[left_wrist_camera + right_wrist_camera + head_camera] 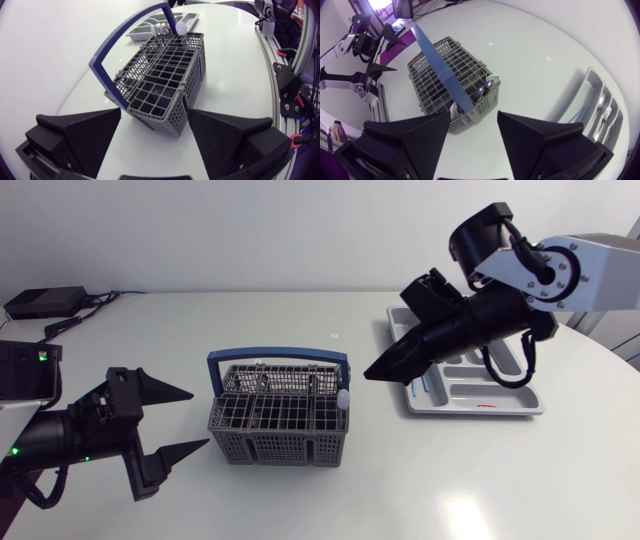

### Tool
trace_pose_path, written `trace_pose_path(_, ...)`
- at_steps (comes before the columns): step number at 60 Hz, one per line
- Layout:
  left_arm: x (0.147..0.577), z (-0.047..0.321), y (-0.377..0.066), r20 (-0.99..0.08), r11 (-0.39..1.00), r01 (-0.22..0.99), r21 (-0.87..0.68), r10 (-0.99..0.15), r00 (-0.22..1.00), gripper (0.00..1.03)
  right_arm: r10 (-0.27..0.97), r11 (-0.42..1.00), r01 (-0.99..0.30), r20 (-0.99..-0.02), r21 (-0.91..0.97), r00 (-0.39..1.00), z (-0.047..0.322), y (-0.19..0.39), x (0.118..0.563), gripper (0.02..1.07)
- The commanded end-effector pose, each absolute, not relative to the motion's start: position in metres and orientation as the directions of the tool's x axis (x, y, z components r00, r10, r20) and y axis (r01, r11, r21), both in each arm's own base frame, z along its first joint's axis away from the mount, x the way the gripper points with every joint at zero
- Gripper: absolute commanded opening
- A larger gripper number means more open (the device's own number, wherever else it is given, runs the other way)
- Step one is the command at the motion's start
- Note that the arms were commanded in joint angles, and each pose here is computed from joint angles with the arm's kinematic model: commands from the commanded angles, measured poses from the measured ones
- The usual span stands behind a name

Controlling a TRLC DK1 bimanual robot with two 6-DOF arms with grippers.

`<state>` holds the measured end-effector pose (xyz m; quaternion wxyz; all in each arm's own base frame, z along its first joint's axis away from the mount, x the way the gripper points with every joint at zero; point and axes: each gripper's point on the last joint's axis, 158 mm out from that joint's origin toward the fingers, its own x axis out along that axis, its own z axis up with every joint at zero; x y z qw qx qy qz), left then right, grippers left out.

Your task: Unload the cutlery basket into the drawer organizer.

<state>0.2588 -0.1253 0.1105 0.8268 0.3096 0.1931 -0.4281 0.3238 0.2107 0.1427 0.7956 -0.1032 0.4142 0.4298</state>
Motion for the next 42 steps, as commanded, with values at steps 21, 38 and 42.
trace_pose_path(21,0.250,0.102,-0.128,-0.595,0.425,0.844,0.329,-0.600,0.534,0.97,0.552,0.667,-0.712,-0.789,0.222,0.271,0.118,0.236,0.305,0.55)
trace_pose_path(38,0.253,0.106,-0.129,-0.592,0.424,0.842,0.333,-0.601,0.537,0.97,0.529,0.677,-0.703,-0.809,0.218,0.258,0.102,0.246,0.295,0.52)
trace_pose_path(42,0.253,0.106,-0.129,-0.593,0.424,0.843,0.332,-0.601,0.536,0.97,0.525,0.678,-0.701,-0.813,0.220,0.253,0.097,0.249,0.293,0.52)
